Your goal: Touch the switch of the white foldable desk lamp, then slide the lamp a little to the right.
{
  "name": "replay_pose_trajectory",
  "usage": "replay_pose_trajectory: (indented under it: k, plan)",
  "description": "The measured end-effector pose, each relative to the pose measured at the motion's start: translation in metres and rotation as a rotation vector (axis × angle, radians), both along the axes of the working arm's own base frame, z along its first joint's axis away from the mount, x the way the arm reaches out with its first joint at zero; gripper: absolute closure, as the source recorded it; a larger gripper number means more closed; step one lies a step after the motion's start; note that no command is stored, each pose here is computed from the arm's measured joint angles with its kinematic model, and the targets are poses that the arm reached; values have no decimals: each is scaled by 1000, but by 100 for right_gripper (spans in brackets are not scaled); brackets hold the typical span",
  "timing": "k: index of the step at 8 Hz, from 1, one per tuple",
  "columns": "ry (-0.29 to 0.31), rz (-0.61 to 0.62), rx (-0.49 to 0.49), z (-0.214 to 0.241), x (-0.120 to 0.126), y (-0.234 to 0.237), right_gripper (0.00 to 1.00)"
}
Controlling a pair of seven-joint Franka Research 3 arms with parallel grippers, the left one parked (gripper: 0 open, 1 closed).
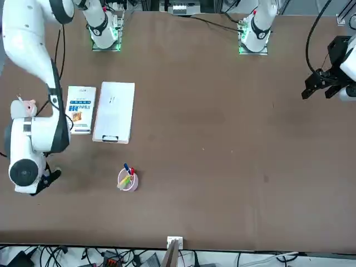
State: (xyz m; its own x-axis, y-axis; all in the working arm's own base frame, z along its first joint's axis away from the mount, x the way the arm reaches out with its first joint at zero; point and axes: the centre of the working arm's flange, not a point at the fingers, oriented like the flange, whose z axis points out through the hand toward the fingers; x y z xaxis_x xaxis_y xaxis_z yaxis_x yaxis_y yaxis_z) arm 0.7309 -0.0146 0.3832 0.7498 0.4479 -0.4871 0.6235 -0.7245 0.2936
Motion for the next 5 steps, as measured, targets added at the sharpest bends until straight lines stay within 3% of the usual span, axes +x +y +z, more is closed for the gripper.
replay_pose_trajectory:
  k: [1, 3, 5]
  plan:
    - [-50, -10, 40, 52, -12, 38, 0]
    - [-111, -109, 157, 149, -60, 100, 0]
    - [-143, -231, 277, 225, -108, 107, 0]
